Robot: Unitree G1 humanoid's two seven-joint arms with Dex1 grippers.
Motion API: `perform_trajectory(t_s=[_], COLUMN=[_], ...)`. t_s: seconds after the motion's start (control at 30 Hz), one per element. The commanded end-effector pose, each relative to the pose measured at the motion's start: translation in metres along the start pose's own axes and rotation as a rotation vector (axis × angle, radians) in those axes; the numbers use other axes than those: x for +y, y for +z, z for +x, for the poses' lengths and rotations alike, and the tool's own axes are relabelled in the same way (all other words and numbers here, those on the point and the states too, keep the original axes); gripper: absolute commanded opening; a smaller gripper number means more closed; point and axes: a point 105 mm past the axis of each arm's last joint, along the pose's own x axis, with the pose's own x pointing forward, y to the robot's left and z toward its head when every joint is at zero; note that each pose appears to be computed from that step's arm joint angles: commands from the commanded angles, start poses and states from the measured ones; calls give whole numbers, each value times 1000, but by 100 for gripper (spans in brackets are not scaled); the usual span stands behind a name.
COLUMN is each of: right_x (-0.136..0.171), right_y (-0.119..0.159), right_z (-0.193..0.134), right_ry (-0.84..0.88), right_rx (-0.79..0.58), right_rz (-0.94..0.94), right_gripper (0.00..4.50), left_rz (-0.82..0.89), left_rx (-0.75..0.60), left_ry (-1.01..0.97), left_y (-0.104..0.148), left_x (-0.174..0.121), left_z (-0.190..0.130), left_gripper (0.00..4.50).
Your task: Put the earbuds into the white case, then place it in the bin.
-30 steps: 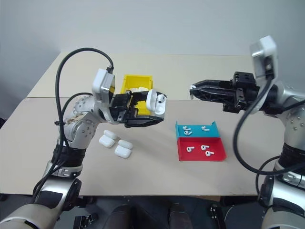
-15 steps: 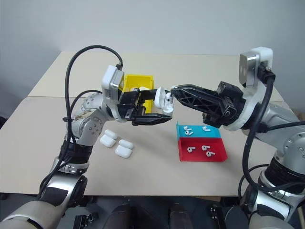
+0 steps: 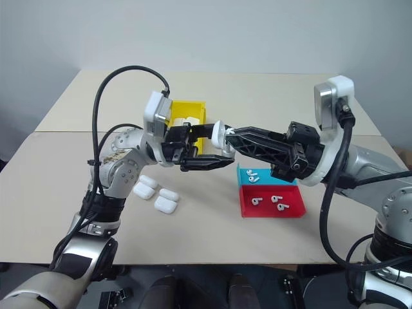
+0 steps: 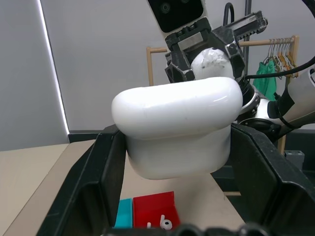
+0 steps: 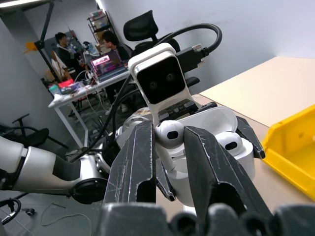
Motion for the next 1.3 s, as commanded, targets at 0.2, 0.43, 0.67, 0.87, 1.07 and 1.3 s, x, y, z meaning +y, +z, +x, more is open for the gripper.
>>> perform_trajectory(t_s=[0.2, 0.43, 0.67, 0.87, 1.07, 1.3], right_x=[-2, -4, -5, 0, 1, -10], right_y=[-1, -5, -6, 3, 23, 62], right_z=[3, 3, 0, -12, -19, 4], right_ry=[-33, -37, -36, -18, -11, 9], right_rx=[24, 61, 84, 100, 111, 235], right_rz=[-56, -72, -98, -135, -198, -465], right_gripper=[93, 93, 266, 332, 315, 111], left_rz=[67, 66, 69, 70, 52, 37], left_rx=[-39, -43, -45, -42, -29, 6], left_ry=[-26, -20, -15, -11, -2, -13], left_y=[15, 16, 17, 16, 8, -1], left_x=[-9, -7, -6, -5, -3, 2], left_z=[6, 5, 4, 4, 5, 14], left_gripper=[286, 286, 286, 286, 286, 286])
